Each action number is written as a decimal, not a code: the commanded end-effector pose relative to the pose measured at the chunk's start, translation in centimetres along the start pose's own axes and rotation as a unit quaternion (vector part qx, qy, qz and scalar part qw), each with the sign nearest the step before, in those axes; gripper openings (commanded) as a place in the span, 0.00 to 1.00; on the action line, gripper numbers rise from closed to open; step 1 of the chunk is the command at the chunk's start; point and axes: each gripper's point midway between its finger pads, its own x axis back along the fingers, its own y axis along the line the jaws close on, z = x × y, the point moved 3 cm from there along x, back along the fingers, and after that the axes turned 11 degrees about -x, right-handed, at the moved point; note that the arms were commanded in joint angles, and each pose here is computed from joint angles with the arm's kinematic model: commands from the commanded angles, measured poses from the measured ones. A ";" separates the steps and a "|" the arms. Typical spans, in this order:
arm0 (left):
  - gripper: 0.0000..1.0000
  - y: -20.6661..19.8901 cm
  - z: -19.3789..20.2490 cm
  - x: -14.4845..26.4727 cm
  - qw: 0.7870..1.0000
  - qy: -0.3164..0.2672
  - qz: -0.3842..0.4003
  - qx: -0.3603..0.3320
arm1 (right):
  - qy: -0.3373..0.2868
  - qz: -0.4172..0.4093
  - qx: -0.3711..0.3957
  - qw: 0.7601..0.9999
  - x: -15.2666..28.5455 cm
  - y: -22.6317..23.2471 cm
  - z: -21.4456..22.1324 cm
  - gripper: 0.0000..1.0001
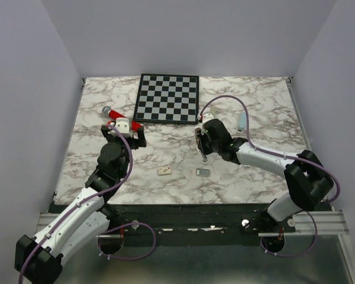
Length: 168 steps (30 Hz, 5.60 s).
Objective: Load the staples into the stapler
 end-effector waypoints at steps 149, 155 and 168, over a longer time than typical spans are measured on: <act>0.97 0.0 -0.1 0.0 1.000 -0.009 -0.001 0.005 | 0.002 0.003 -0.026 1.000 -2.1 -2.0 3.1 0.08; 0.97 -0.1 0.1 -0.1 1.000 -0.006 0.000 0.005 | -0.011 0.006 -0.024 1.000 -1.7 -2.0 2.4 0.08; 0.97 -0.1 -0.1 0.0 1.000 -0.010 0.001 0.007 | -0.028 -0.002 -0.018 0.999 -1.4 -1.7 1.5 0.08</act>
